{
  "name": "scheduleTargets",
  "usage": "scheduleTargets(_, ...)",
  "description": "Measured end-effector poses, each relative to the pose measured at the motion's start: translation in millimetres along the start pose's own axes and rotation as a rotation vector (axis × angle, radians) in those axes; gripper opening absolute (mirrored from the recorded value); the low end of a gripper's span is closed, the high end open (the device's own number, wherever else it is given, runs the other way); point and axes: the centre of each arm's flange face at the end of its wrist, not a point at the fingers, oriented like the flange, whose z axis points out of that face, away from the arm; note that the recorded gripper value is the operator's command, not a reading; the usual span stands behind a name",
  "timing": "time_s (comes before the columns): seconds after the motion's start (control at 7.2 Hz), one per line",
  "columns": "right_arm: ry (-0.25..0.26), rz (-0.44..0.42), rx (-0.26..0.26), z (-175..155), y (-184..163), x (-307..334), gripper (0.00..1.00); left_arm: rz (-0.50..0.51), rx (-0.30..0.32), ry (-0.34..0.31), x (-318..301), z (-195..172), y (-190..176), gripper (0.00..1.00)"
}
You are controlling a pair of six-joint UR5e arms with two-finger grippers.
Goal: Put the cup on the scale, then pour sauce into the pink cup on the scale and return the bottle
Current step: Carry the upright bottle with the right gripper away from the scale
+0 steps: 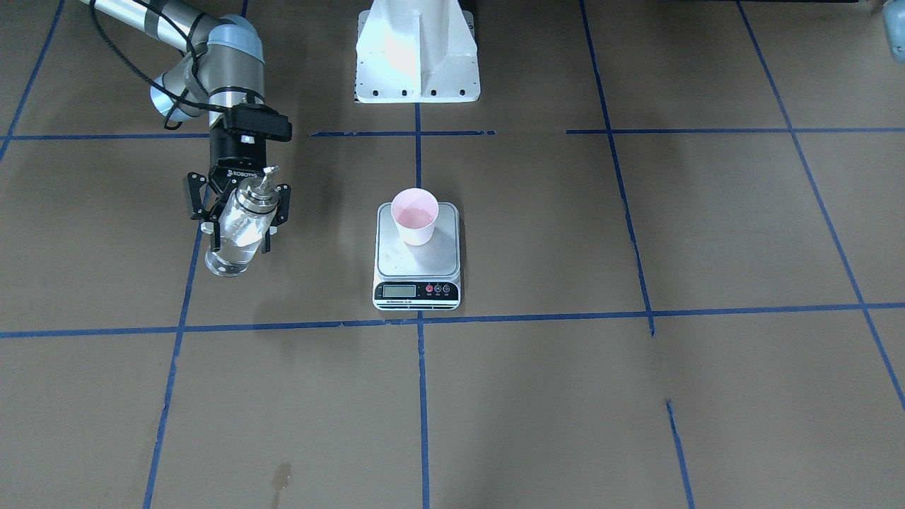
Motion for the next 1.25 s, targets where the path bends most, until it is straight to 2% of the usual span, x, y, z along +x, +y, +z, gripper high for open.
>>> scheduleTargets(0.28,-0.101,0.1,-0.09,2.2,10.7,53.4,0.0,-0.001,0.011,-0.004,-0.1,-6.1,-1.0,1.0)
scheduleTargets(0.56,-0.173,0.268,-0.172,2.8,16.1,84.7,0.0,0.0,0.014,-0.005,0.2,-7.8,-2.5,1.0)
scheduleTargets(0.83,-0.191,0.428,-0.186,2.1,16.5,88.7,0.0,0.001,0.016,-0.005,0.4,-8.4,-3.1,1.0)
scheduleTargets(1.11,-0.178,0.513,-0.195,10.5,36.8,88.4,0.0,0.001,0.015,-0.005,0.1,-8.0,-3.6,1.0)
scheduleTargets(1.25,-0.173,0.544,-0.175,18.7,57.7,89.3,0.0,0.002,0.016,-0.004,0.4,-8.4,-4.3,1.0)
